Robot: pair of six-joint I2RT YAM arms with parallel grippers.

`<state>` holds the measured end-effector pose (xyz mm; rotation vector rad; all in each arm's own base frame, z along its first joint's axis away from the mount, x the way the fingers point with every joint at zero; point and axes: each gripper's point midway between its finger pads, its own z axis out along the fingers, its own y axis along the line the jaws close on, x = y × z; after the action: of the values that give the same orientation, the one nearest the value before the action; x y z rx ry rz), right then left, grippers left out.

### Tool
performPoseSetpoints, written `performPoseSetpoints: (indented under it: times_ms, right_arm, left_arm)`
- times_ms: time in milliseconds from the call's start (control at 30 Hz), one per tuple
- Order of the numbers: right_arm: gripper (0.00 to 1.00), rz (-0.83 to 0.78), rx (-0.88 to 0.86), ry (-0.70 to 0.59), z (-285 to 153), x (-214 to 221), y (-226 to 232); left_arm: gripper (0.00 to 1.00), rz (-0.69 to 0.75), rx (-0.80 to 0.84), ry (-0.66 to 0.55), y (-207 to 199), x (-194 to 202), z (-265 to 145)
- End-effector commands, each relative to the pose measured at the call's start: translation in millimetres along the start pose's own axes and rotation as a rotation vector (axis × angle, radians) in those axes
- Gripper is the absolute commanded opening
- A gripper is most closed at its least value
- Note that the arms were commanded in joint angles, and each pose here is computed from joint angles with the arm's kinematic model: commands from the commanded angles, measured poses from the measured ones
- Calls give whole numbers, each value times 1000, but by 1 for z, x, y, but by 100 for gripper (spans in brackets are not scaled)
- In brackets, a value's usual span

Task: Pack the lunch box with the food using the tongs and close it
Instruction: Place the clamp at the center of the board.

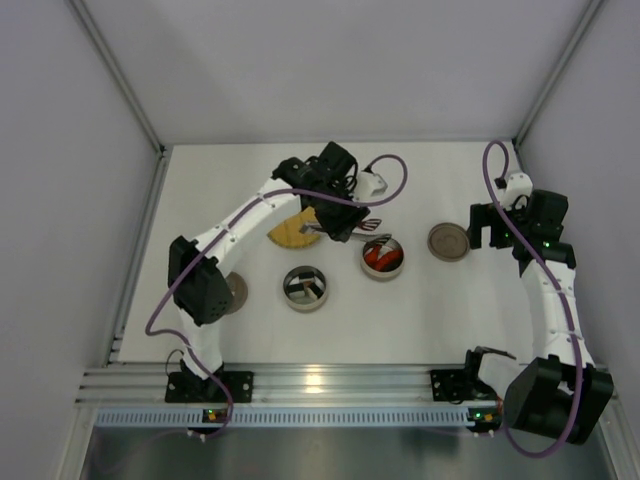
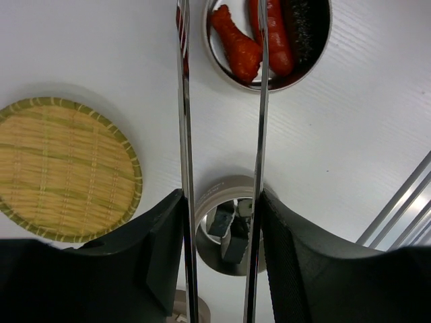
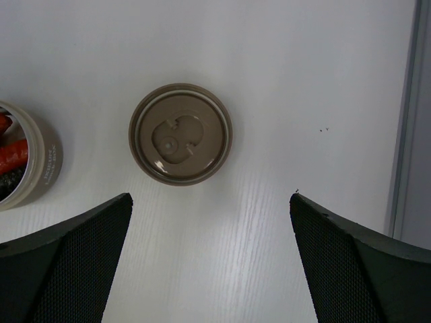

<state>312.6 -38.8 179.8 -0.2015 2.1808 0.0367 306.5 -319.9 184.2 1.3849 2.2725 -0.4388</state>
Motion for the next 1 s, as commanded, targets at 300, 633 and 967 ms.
performPoseSetpoints:
  times_ms: [300,633,967]
  right_arm:
    - [99,-22,-18,-26,-8,-16,2]
    - [99,-8,-32,-20,-5,-16,5]
    - [100,-14,-33,-9,-2,-13,5]
  left_arm:
    - [50,-211,-124,-166,98,40,-96]
    - [50,-466,-442,-173,226,131,-146]
    - [50,-754,-651,-187,328,226,-160]
